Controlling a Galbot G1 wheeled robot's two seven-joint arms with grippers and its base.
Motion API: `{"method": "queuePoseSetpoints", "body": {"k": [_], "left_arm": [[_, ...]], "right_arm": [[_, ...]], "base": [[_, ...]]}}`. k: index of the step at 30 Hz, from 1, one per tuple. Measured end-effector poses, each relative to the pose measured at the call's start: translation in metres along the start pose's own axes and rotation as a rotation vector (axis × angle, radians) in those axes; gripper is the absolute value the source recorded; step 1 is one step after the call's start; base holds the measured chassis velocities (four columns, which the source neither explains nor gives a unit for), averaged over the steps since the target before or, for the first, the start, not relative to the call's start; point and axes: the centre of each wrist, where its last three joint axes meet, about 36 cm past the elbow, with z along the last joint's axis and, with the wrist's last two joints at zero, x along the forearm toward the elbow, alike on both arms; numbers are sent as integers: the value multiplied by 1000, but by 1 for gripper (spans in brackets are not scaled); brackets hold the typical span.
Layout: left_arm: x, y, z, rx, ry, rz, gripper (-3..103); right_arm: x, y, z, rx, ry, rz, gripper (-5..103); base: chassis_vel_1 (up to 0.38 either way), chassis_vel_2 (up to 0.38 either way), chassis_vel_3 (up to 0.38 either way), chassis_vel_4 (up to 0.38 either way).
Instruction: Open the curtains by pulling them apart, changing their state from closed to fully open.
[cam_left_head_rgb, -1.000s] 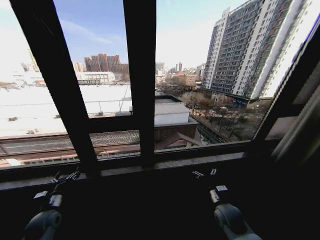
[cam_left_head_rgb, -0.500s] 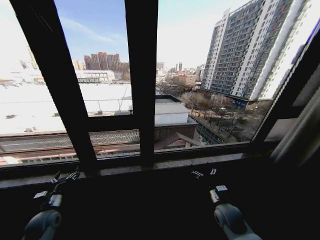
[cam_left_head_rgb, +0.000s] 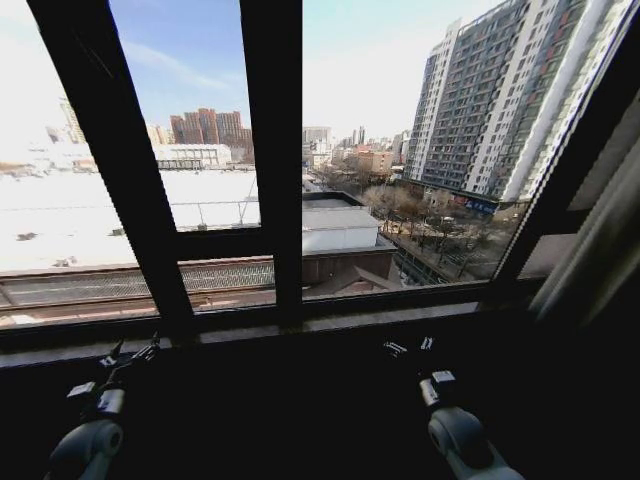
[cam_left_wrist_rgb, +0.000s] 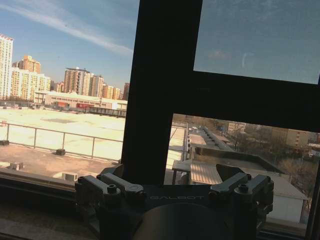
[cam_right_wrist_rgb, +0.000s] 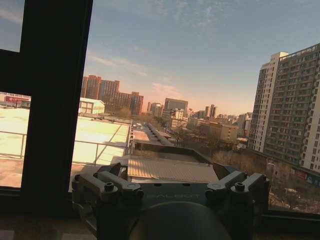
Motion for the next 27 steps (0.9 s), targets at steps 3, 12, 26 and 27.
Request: {"method": "queuePoseSetpoints", "body": {"k": [3,12,26,27], "left_arm": [[0,0,0,0,0,0,100],[0,0,0,0,0,0,100],[0,0,0,0,0,0,100],[0,0,0,0,0,0,100]], "right_arm": [[0,0,0,0,0,0,100],[0,0,0,0,0,0,100],[0,0,0,0,0,0,100],[0,0,0,0,0,0,100]], "base": [[-20,-5,15,4],[-34,-26,34,34],[0,0,0,0],[0,0,0,0]]}}
